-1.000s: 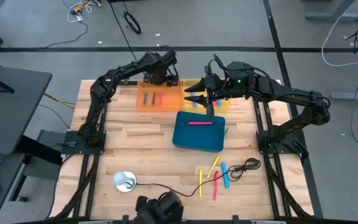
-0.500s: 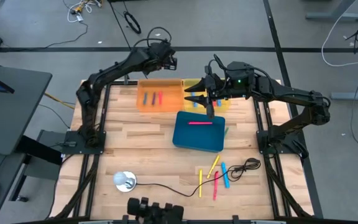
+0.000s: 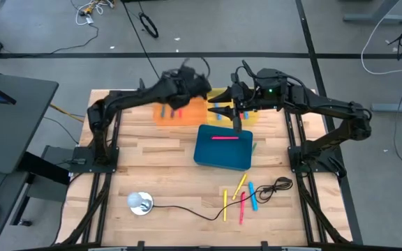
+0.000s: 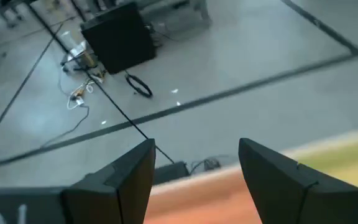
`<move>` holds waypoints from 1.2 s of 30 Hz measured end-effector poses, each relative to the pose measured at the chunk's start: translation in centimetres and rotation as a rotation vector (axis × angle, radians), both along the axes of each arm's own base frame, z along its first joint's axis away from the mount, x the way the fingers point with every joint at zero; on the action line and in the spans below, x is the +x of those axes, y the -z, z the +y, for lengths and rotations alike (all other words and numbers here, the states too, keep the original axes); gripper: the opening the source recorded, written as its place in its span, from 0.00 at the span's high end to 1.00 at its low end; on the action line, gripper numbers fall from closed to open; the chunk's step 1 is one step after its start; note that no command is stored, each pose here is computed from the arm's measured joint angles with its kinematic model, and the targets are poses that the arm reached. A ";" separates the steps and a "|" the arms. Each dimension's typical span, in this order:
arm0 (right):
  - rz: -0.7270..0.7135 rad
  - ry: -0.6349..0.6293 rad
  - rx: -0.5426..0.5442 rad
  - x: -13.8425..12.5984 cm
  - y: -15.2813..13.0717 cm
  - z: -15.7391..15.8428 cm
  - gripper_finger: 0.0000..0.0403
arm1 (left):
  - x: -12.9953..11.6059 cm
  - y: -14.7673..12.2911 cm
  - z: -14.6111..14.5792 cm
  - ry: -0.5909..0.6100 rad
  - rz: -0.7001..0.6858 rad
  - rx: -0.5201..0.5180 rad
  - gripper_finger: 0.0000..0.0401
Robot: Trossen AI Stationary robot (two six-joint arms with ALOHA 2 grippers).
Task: Pick & Place Markers
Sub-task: Put the small green highlighter into the orange transparent bin
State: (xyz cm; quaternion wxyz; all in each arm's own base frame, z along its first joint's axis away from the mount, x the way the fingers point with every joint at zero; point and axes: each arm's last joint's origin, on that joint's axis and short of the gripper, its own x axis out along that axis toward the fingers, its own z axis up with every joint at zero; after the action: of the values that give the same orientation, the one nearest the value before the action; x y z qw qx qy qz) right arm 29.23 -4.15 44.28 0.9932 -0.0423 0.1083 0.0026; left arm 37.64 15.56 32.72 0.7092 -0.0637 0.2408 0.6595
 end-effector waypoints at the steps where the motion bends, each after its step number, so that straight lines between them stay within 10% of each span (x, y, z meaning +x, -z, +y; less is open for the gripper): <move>1: -0.009 -0.001 -0.001 -0.1 -0.2 0.0 0.67 | 0.2 0.6 -0.6 0.025 0.023 -0.012 0.41; 12: -0.128 -0.002 -0.022 -3.0 -2.7 0.5 0.67 | 2.6 3.4 -4.7 0.736 0.001 -0.127 0.41; 36: -0.067 -0.004 0.051 -4.3 -2.6 0.8 0.67 | -8.3 -6.1 -13.5 1.471 -0.756 0.133 0.41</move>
State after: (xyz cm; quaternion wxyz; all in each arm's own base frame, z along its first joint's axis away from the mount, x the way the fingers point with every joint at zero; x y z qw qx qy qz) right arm 24.91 -3.31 46.86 0.9970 -0.0170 0.0750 0.0059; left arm 29.33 2.08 38.83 0.9949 -0.0650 -0.0731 -0.0258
